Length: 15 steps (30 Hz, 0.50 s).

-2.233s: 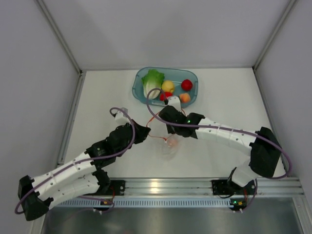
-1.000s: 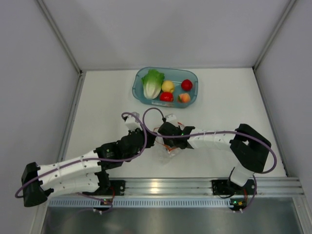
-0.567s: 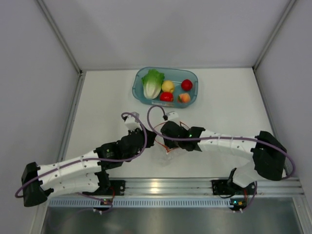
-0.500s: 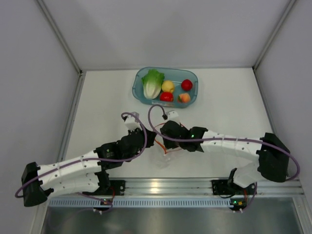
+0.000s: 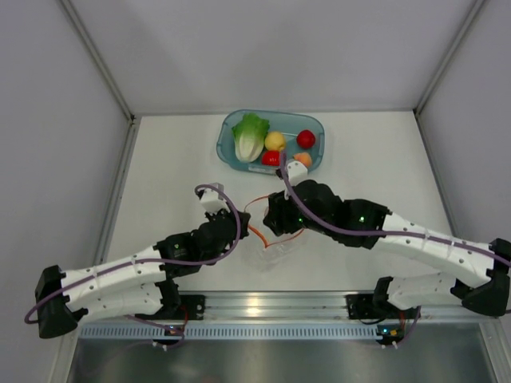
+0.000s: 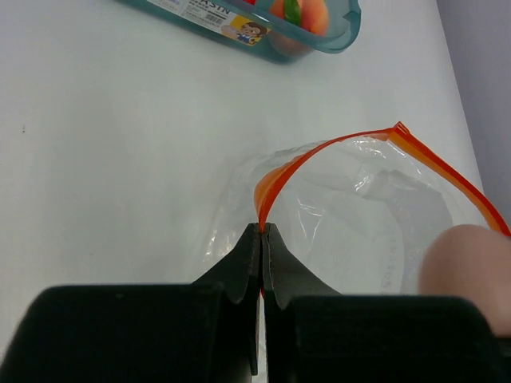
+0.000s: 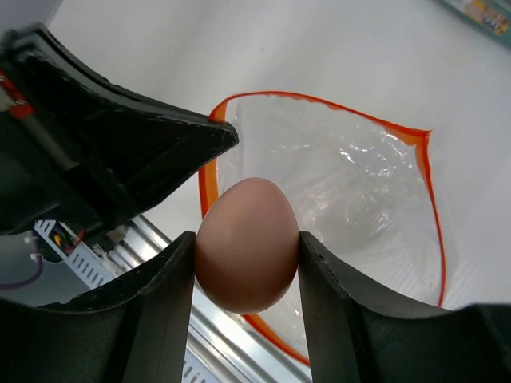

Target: Open the zip-top bag and remove the fake food

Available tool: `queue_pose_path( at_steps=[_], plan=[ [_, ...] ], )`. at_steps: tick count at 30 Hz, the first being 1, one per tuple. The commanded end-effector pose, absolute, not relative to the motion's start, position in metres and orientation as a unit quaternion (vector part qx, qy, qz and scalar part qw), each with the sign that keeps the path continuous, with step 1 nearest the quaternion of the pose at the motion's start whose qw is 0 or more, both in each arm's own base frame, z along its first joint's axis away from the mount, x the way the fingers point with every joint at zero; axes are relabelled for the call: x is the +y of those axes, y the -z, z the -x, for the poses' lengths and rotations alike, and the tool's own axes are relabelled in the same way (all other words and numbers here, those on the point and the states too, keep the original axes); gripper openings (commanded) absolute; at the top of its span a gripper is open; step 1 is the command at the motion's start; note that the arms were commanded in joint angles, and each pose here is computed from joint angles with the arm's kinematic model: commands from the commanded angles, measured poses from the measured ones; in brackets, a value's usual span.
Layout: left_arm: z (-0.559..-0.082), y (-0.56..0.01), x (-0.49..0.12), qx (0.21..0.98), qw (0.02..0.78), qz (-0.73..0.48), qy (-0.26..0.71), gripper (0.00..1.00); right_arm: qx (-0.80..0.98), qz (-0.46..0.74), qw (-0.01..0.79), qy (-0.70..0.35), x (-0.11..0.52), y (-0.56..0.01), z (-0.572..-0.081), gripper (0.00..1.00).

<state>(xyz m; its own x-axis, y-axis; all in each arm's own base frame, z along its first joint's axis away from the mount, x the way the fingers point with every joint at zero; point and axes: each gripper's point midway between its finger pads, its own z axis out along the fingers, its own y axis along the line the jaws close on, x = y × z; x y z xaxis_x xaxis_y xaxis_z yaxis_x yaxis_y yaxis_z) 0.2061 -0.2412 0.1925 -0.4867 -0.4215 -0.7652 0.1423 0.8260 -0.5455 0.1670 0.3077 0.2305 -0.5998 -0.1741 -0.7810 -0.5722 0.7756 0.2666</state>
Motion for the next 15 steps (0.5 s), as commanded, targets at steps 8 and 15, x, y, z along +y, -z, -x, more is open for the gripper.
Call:
queue_pose_path(
  at_steps=[8,15],
  plan=[
    [-0.22,-0.208,-0.192,0.805,0.545,0.124,0.197,0.0,0.82,0.169,0.489,-0.243,0.265,-0.353,-0.242,0.42],
    [-0.217,-0.226,-0.159,0.794,0.566,0.141,0.173,0.0,0.842,0.074,0.513,-0.146,0.213,-0.347,-0.366,0.43]
  ],
)
